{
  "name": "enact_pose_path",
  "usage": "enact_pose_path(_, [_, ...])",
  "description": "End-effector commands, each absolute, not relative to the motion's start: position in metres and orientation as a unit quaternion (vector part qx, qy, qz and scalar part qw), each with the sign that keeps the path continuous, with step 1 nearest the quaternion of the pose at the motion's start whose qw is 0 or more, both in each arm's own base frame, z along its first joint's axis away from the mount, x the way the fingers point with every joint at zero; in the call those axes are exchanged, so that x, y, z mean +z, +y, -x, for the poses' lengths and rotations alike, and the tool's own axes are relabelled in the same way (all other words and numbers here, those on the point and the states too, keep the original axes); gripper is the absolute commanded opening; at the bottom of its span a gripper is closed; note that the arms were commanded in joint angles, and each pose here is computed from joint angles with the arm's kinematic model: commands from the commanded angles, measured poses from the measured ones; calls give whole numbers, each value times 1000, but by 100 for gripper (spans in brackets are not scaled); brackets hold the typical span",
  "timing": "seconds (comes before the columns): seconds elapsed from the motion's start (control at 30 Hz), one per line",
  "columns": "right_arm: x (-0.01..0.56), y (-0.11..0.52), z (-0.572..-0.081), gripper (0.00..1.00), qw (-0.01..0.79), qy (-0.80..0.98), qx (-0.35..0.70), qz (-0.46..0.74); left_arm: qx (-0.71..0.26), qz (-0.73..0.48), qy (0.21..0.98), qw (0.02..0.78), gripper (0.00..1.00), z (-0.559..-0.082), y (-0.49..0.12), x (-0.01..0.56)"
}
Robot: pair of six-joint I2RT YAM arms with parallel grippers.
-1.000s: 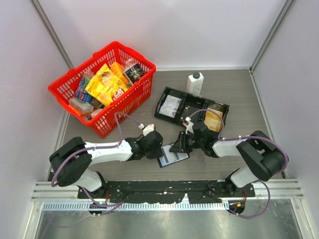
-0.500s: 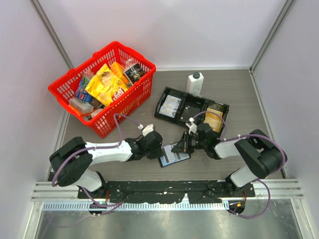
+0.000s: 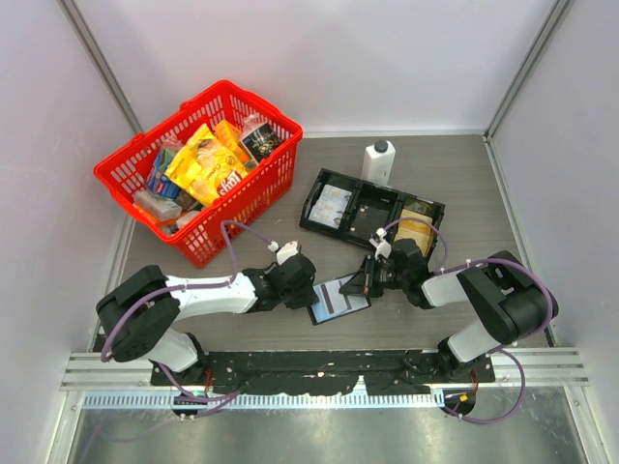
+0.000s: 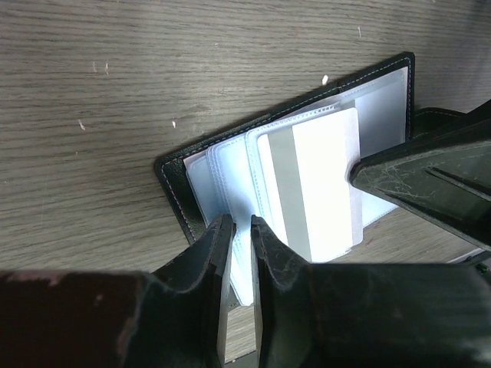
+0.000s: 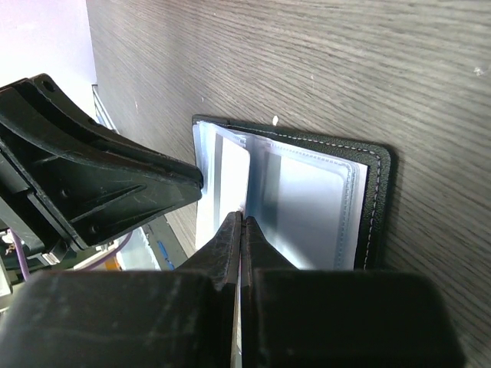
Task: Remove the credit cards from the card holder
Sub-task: Remove the credit card from the card holder.
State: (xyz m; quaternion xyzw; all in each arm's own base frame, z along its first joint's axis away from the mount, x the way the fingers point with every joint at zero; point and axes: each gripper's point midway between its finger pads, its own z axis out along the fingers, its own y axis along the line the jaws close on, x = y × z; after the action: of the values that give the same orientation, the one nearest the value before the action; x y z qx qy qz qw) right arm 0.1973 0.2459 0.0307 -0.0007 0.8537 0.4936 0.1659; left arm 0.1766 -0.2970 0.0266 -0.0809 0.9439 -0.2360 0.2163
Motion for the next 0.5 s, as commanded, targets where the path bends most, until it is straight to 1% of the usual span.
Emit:
enact_pose_path(0.0, [35,247,-199,1,175,849,498,17,-239,67,947,205,21,-169,-295,29])
enact_pose_path(0.13, [34,247,-199,1,172,849,499,16,-290,51,928,228,24,-179,-318,65])
enact_pose_path(0.23, [34,248,-199,1,172,849,499,18,-305,38,922,237,25,-185,-329,78])
enact_pose_path(0.33, [35,247,-200,1,173,849,499,18,-300,34,923,238,25,-189,-335,77])
enact_pose_path(0.47, [35,247,-200,1,174,850,498,17,-276,34,935,219,25,-187,-334,55])
